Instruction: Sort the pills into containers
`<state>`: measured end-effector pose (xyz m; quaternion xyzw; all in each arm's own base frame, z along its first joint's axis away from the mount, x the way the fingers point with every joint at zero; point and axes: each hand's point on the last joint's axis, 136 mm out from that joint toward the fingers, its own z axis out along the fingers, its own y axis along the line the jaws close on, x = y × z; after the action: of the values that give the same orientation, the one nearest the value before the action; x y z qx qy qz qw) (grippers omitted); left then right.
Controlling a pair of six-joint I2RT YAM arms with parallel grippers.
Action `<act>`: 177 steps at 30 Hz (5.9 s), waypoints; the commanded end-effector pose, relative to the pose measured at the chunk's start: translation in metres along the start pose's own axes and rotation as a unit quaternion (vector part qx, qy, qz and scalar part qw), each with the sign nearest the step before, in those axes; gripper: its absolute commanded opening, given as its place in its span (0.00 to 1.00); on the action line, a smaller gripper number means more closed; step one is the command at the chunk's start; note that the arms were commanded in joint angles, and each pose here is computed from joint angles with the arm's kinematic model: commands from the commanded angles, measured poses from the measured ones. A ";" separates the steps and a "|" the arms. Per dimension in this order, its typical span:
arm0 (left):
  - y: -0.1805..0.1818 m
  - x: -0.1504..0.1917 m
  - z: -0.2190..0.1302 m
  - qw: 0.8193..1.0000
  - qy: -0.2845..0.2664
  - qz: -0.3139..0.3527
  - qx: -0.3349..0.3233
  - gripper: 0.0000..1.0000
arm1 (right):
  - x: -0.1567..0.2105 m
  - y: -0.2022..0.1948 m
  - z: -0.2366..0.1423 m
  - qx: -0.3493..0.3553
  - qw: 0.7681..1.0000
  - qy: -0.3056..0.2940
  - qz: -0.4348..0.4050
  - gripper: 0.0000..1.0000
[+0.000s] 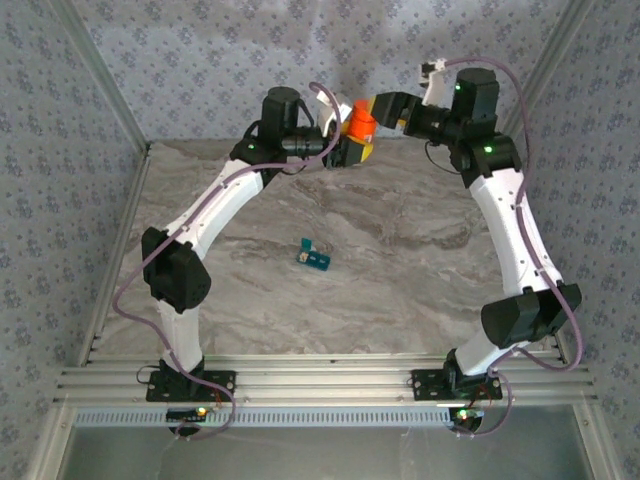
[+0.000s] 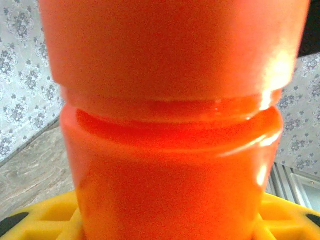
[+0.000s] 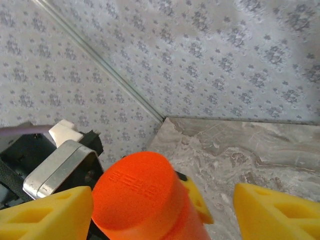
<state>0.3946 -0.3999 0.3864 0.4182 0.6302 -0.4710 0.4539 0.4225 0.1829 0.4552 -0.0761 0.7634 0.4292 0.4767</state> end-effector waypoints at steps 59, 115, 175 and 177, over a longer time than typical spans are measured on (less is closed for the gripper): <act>-0.022 -0.026 -0.015 0.999 -0.024 0.017 0.038 0.00 | 0.055 0.006 0.018 -0.028 0.996 0.080 -0.019 0.37; -0.035 -0.014 -0.011 0.996 0.009 -0.001 0.091 0.00 | 0.001 0.031 -0.002 -0.159 0.982 0.095 -0.034 0.79; -0.020 -0.026 -0.006 0.999 -0.015 0.031 0.021 0.00 | 0.017 0.014 0.003 -0.034 0.998 0.042 0.024 0.62; -0.020 -0.025 -0.006 0.999 -0.013 0.028 0.021 0.00 | 0.009 0.015 -0.003 -0.043 0.998 0.036 0.022 0.67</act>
<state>0.3843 -0.4031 0.3840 0.4308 0.6363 -0.4759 0.4278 0.4116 0.2004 0.4478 -0.0926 0.7661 0.4542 0.4451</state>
